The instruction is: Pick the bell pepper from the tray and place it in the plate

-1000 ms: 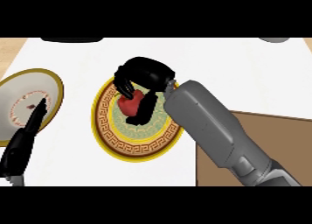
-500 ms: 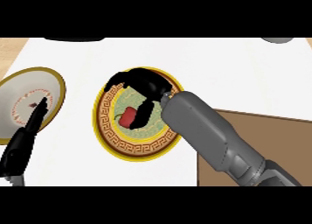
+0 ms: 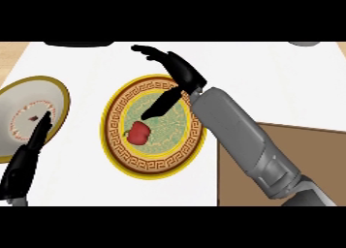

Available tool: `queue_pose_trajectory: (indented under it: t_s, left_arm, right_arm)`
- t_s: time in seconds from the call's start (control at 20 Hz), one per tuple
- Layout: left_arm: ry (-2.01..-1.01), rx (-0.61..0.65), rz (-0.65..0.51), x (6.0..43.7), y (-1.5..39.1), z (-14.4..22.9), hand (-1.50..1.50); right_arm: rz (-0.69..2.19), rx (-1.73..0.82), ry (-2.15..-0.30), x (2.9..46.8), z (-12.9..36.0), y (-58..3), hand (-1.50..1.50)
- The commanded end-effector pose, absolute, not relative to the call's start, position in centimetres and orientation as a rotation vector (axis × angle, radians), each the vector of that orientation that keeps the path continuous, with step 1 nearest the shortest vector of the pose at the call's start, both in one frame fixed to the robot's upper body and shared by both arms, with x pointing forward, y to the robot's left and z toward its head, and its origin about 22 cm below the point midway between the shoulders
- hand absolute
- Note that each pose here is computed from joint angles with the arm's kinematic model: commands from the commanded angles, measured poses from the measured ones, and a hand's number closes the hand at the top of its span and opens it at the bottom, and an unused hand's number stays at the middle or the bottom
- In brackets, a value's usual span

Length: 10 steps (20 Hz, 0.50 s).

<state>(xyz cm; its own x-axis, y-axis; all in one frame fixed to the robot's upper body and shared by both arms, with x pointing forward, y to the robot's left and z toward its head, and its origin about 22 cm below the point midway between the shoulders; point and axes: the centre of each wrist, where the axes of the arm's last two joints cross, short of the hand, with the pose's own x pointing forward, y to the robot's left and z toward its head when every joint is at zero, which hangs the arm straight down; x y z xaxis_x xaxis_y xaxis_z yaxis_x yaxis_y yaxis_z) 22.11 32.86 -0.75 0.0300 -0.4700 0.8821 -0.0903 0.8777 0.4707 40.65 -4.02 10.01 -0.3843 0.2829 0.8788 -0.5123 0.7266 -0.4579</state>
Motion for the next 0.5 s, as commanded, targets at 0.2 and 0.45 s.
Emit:
queue_pose_trajectory:
  t_s: [0.2,0.45]
  left_arm:
    - [-1.551,0.440,-0.310,21.7,31.9,-0.4,0.00]
    - [-1.554,0.438,-0.331,23.4,33.1,0.1,0.00]
  right_arm:
    - [0.543,0.339,-1.768,44.5,9.6,-13.2,-1.50]
    - [0.508,0.382,-1.836,45.5,9.0,-19.0,-1.50]
